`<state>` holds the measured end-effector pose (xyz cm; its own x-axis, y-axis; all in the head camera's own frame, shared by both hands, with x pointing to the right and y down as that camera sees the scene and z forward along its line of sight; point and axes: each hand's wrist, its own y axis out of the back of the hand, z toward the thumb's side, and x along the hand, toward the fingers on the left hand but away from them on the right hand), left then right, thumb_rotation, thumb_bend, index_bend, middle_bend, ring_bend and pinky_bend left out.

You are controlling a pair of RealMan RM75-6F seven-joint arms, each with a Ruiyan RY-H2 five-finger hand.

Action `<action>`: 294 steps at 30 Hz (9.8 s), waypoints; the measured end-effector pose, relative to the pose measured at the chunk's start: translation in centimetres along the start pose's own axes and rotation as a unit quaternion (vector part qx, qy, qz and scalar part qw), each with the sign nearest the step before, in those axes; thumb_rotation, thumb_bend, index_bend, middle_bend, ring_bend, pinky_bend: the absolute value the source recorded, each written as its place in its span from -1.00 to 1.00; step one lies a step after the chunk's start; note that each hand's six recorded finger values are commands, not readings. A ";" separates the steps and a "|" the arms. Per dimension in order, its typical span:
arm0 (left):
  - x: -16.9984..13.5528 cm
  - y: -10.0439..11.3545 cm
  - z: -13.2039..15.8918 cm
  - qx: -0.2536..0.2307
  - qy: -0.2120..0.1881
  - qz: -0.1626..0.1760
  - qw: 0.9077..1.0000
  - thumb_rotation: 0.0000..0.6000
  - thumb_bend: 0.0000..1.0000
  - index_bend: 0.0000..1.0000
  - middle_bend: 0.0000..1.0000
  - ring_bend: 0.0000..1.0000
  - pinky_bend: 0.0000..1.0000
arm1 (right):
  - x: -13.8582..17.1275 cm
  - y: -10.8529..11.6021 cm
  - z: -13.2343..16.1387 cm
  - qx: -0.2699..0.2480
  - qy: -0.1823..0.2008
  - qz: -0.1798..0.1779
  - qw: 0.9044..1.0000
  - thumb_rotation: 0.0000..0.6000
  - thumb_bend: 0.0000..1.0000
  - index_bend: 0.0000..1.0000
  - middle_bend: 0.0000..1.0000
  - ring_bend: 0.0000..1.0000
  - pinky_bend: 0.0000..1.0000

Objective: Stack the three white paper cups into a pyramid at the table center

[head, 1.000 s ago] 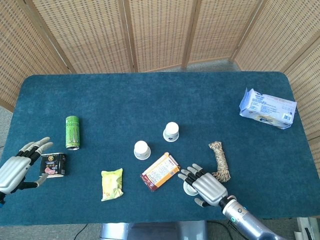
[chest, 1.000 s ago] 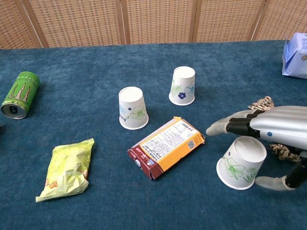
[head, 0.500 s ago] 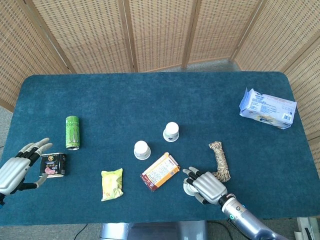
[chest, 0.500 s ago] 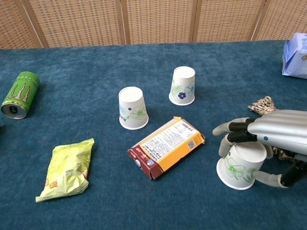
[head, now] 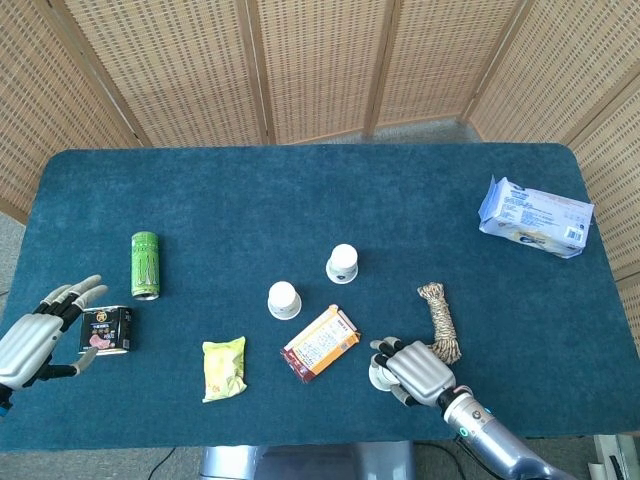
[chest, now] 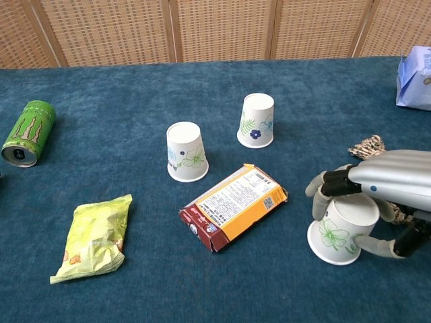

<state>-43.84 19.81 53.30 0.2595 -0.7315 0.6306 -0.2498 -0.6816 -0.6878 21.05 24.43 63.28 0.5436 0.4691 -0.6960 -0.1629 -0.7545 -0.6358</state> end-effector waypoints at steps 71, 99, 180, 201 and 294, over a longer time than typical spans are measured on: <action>-0.9 1.0 -3.1 -0.013 0.032 0.013 0.999 1.00 -0.13 -0.95 -1.00 -1.00 -0.96 | -13.9 11.8 7.1 0.023 0.022 0.008 0.999 1.00 -0.04 -0.36 -0.63 -0.65 0.16; -1.9 1.4 -3.9 -0.021 0.052 0.024 0.998 1.00 -0.13 -0.95 -1.00 -1.00 -0.96 | -17.6 12.3 8.8 0.033 0.048 0.023 0.998 1.00 -0.04 -0.36 -0.63 -0.65 0.16; -3.4 1.2 -4.3 -0.025 0.049 0.030 0.998 1.00 -0.13 -0.96 -1.00 -1.00 -0.97 | -17.5 11.4 9.1 0.055 0.034 0.013 0.998 1.00 -0.08 -0.79 -0.87 -1.00 -0.36; -1.4 0.5 -2.4 -0.006 0.005 0.012 1.000 1.00 -0.12 -0.96 -1.00 -1.00 -0.97 | -11.5 13.6 6.6 -0.012 0.018 -0.036 0.999 1.00 -0.09 -0.81 -0.87 -1.00 -0.36; 22.1 -9.6 15.2 0.099 -0.142 -0.125 0.977 1.00 -0.12 -1.00 -1.00 -1.00 -0.71 | 10.8 11.4 -11.8 -0.122 -0.137 -0.300 0.936 1.00 -0.09 -0.85 -0.88 -1.00 -0.83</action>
<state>-21.56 10.48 68.43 0.5448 -0.4875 0.6823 0.0329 -0.8005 -0.5984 34.78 15.53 52.46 0.2404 0.9169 -0.3187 0.3160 -0.3843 -0.8674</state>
